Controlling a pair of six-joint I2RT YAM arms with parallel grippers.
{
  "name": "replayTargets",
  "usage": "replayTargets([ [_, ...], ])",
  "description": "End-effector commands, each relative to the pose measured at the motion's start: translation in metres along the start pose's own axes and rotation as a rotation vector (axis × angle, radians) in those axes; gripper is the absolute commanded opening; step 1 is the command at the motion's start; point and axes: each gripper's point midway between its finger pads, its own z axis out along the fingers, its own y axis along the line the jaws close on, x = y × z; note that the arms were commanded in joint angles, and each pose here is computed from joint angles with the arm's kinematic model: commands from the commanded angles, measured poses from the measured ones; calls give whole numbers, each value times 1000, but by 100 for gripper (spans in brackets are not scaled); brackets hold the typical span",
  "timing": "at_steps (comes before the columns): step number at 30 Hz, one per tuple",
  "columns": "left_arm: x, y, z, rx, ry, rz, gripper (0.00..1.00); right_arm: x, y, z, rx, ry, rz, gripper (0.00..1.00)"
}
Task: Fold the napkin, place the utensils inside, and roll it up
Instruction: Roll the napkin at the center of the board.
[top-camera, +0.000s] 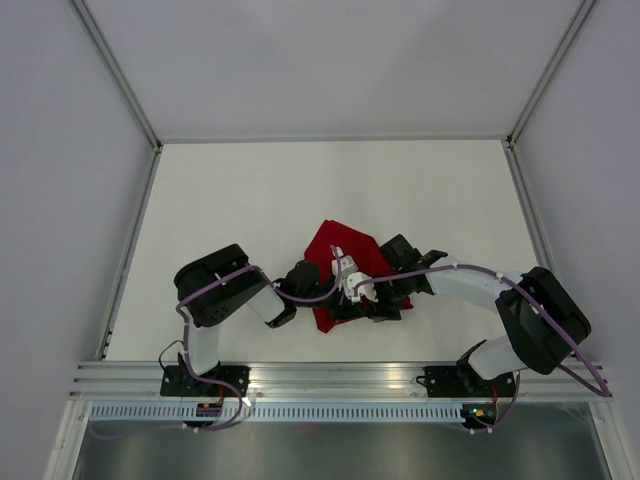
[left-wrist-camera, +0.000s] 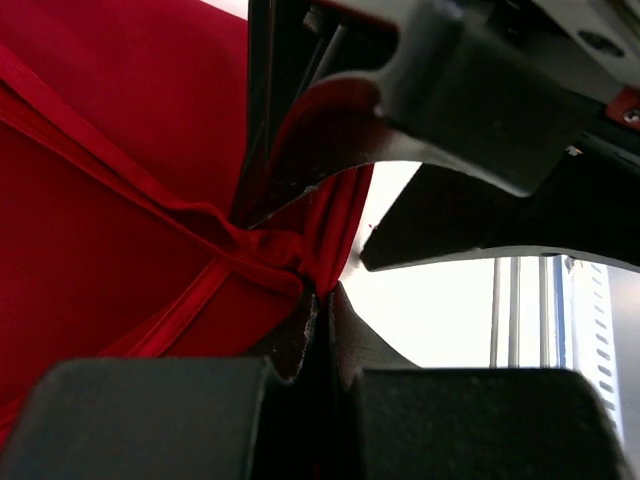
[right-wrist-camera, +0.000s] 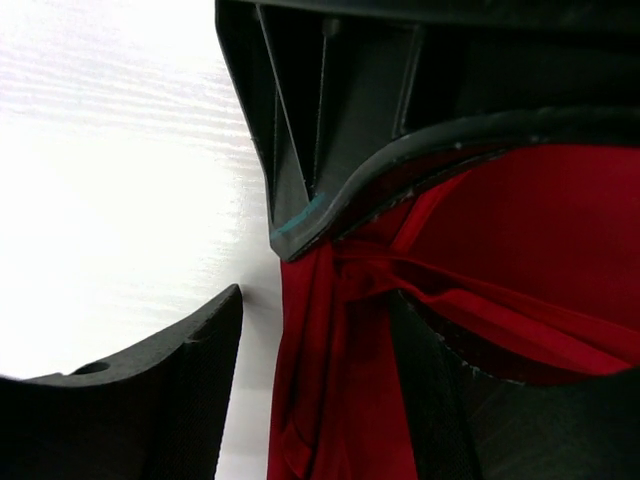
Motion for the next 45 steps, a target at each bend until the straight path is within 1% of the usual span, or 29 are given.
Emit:
replayTargets([
  [1, 21, -1, -5, 20, 64, -85, 2, -4, -11, 1, 9, 9, -7, 66],
  [2, 19, -2, -6, 23, 58, -84, 2, 0, -9, 3, -2, 21, 4, 64],
  [5, 15, -3, -5, 28, 50, -79, 2, 4, -6, 5, -18, 35, 31, 54],
  [6, 13, -3, -5, 27, 45, -78, 4, 5, -6, 6, -19, 38, 37, 44],
  [8, 12, -3, -5, 26, 39, -82, 11, 7, -3, 7, -29, 44, 49, 36],
  [9, 8, -2, -5, 16, 28, -80, 16, 9, -1, 7, -31, 46, 54, 30],
  [10, 6, -1, -6, 11, 20, -77, 18, 9, 0, 7, -33, 48, 56, 29],
  [11, 6, -1, -7, 8, 20, -76, 19, 11, 2, 7, -44, 52, 63, 25],
  [12, 1, 0, -8, -9, 5, -71, 25, 10, 3, 7, -52, 49, 70, 22],
  [14, -4, 3, -10, -35, -15, -65, 27, 13, 6, 7, -80, 53, 89, 19],
  [15, -11, 2, -12, -45, -35, -56, 32, 10, 5, 6, -89, 43, 95, 19],
  [17, -18, 5, -15, -76, -61, -43, 33, 15, 8, 6, -127, 46, 136, 17],
  [18, -22, 6, -16, -94, -74, -39, 36, 12, 4, 4, -131, 38, 140, 15],
  [26, -69, 9, -43, -226, -250, 62, 40, 19, 10, -2, -282, 1, 272, 12],
  [27, -69, 9, -46, -235, -257, 73, 41, 18, 6, -2, -290, -8, 262, 12],
  [28, -72, 9, -48, -246, -267, 82, 41, 22, 10, -3, -319, -2, 296, 11],
  [30, -76, 6, -51, -265, -264, 134, 41, 20, 7, -3, -339, -11, 303, 11],
  [31, -81, 7, -54, -300, -280, 158, 41, 23, 11, -3, -371, -10, 335, 11],
  [32, -81, 6, -54, -316, -272, 209, 41, 22, 12, -3, -385, -10, 340, 11],
  [34, -77, -1, -54, -333, -269, 252, 41, 23, 11, -2, -416, -12, 365, 11],
  [35, -81, 2, -57, -372, -284, 271, 42, 23, 11, -1, -425, -14, 371, 11],
  [37, -79, -10, -55, -376, -268, 353, 43, 26, 9, 1, -447, -12, 402, 10],
  [38, -84, -3, -59, -449, -271, 404, 44, 26, 6, 2, -448, -12, 405, 10],
  [39, -81, -11, -56, -446, -245, 437, 44, 28, 7, 4, -461, -7, 419, 10],
  [40, -81, -9, -56, -482, -236, 454, 45, 28, 8, 4, -469, -2, 434, 10],
  [41, -79, -16, -52, -478, -203, 538, 45, 28, 5, 5, -467, -3, 434, 9],
  [43, -74, -18, -47, -505, -145, 600, 46, 31, 4, 6, -467, 7, 455, 9],
  [44, -75, -30, -39, -485, -120, 670, 46, 32, 3, 7, -465, 12, 461, 10],
  [45, -62, -28, -35, -488, -55, 700, 47, 33, 1, 7, -461, 14, 463, 9],
])
